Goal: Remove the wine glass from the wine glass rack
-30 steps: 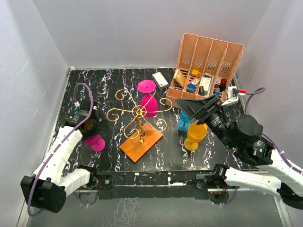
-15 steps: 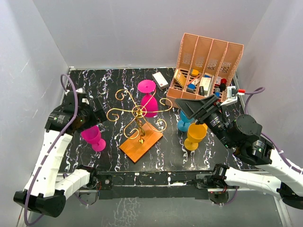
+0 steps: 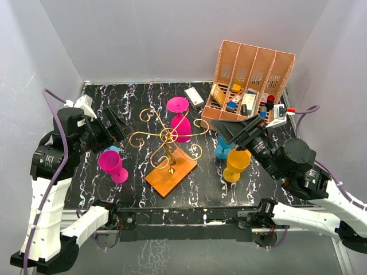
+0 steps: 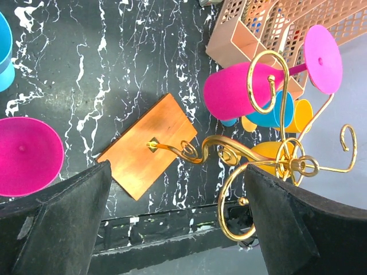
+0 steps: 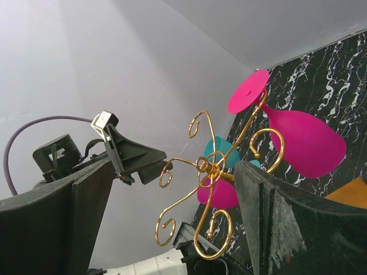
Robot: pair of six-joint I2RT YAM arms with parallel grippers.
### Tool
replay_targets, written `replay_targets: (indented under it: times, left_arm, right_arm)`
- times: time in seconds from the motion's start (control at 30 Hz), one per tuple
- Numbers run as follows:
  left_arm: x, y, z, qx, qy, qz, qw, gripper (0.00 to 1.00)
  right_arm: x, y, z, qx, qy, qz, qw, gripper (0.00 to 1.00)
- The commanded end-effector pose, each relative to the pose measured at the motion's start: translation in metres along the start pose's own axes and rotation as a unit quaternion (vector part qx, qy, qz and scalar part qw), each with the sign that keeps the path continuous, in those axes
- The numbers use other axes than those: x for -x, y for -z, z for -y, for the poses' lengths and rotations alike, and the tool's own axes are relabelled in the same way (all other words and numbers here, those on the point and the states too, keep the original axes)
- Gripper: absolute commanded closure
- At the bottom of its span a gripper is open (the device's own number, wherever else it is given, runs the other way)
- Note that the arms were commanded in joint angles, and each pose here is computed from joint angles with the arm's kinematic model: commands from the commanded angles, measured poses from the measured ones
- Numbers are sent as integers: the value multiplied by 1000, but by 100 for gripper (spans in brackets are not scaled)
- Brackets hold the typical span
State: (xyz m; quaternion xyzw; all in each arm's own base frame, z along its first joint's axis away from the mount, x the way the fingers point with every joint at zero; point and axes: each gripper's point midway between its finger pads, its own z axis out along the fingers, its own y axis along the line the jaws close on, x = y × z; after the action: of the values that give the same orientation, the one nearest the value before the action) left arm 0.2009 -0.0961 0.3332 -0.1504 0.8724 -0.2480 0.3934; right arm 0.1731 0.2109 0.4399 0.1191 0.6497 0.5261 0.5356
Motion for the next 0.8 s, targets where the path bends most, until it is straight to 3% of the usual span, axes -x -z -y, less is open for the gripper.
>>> replay_targets:
  times: [0.0, 0.2, 0.37, 0.5, 0.77]
  left_arm:
    - [7, 14, 10, -18, 11, 17, 1000, 3]
    - [18, 33, -17, 54, -1, 65, 996, 3]
    - [21, 43, -21, 64, -5, 78, 995, 3]
    - [29, 59, -9, 33, -12, 108, 994, 3]
    - [43, 95, 37, -88, -71, 161, 980, 3]
  right_arm:
    - [8, 0, -9, 10, 0, 9, 1000, 6]
    - [5, -3, -5, -5, 18, 3, 1000, 6]
    - [-1, -9, -6, -15, 31, -14, 999, 6]
    - [-10, -22, -7, -31, 44, -31, 998, 7]
    - [-1, -62, 2, -147, 175, -45, 973, 5]
